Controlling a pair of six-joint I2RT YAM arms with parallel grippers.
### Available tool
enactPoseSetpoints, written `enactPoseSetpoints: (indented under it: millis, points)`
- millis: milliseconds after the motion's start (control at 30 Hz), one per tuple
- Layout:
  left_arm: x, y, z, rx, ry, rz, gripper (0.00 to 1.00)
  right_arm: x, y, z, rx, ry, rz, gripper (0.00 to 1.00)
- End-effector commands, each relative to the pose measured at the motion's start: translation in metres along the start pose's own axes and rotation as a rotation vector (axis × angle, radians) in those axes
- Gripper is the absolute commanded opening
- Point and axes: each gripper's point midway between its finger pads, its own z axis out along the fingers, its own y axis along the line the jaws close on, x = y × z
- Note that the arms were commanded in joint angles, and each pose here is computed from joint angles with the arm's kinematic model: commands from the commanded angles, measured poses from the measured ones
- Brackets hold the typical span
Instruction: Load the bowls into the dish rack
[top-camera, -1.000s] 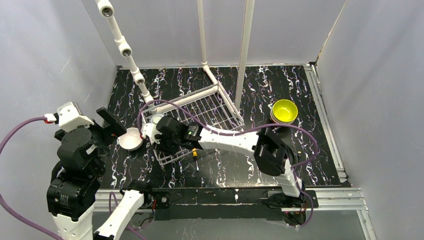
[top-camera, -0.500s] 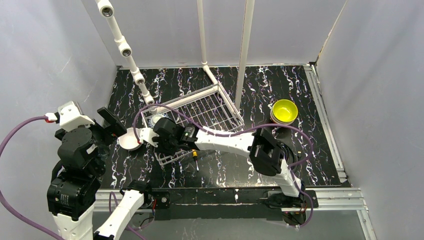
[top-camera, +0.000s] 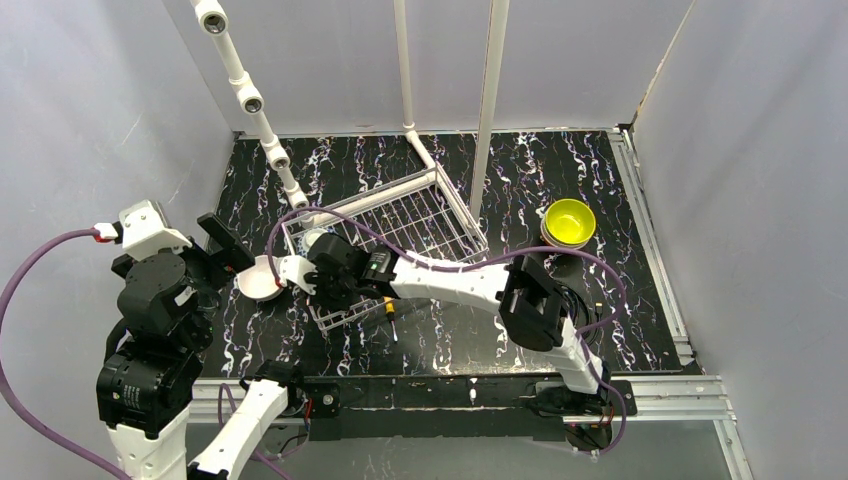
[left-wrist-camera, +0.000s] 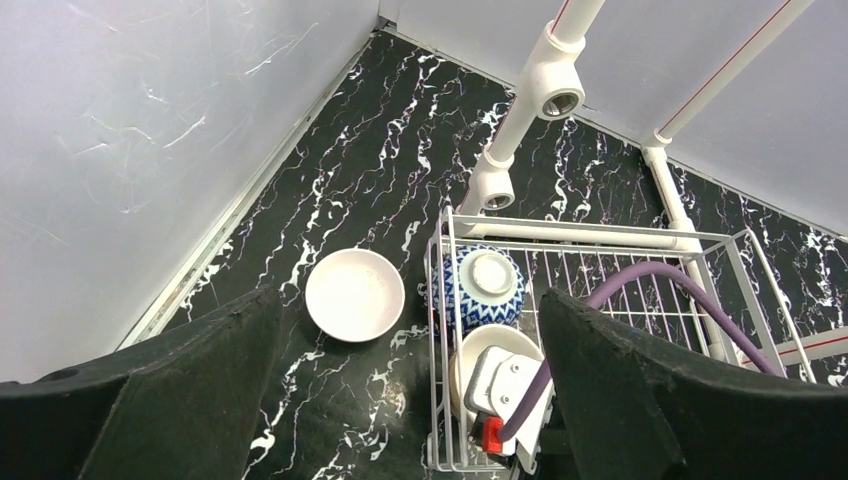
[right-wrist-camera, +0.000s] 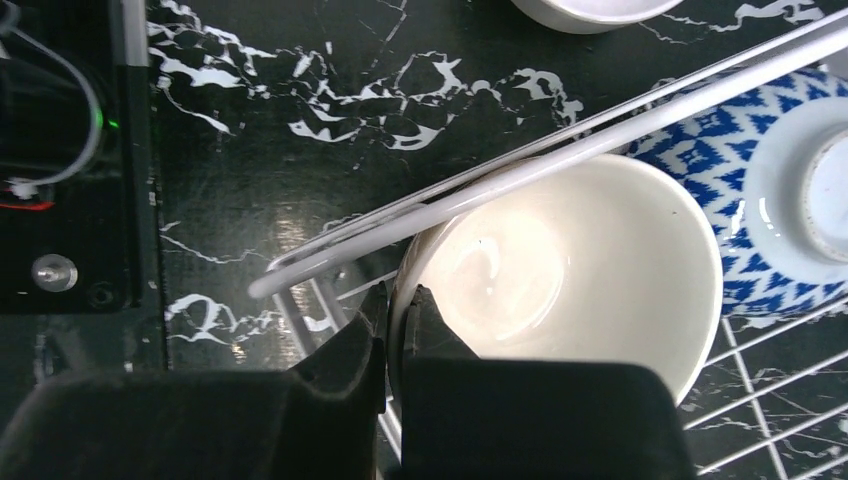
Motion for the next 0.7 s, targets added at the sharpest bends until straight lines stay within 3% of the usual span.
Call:
enactPoseSetpoints:
  millis: [0, 367, 667]
  points:
    - [-0.002, -0.005, 0.005, 0.006, 0.001, 0.008, 0.98, -0.068, 0.008, -0.046, -0.042, -0.224, 0.027, 0.01]
    - [-0.002, -0.008, 0.007, 0.013, 0.006, 0.01, 0.98, -0.097, -0.036, -0.093, -0.189, -0.563, 0.506, 0.01]
    - [0.002, -0.009, 0.009, 0.017, 0.015, 0.012, 0.98, -0.101, -0.067, -0.108, -0.342, -0.772, 1.123, 0.01]
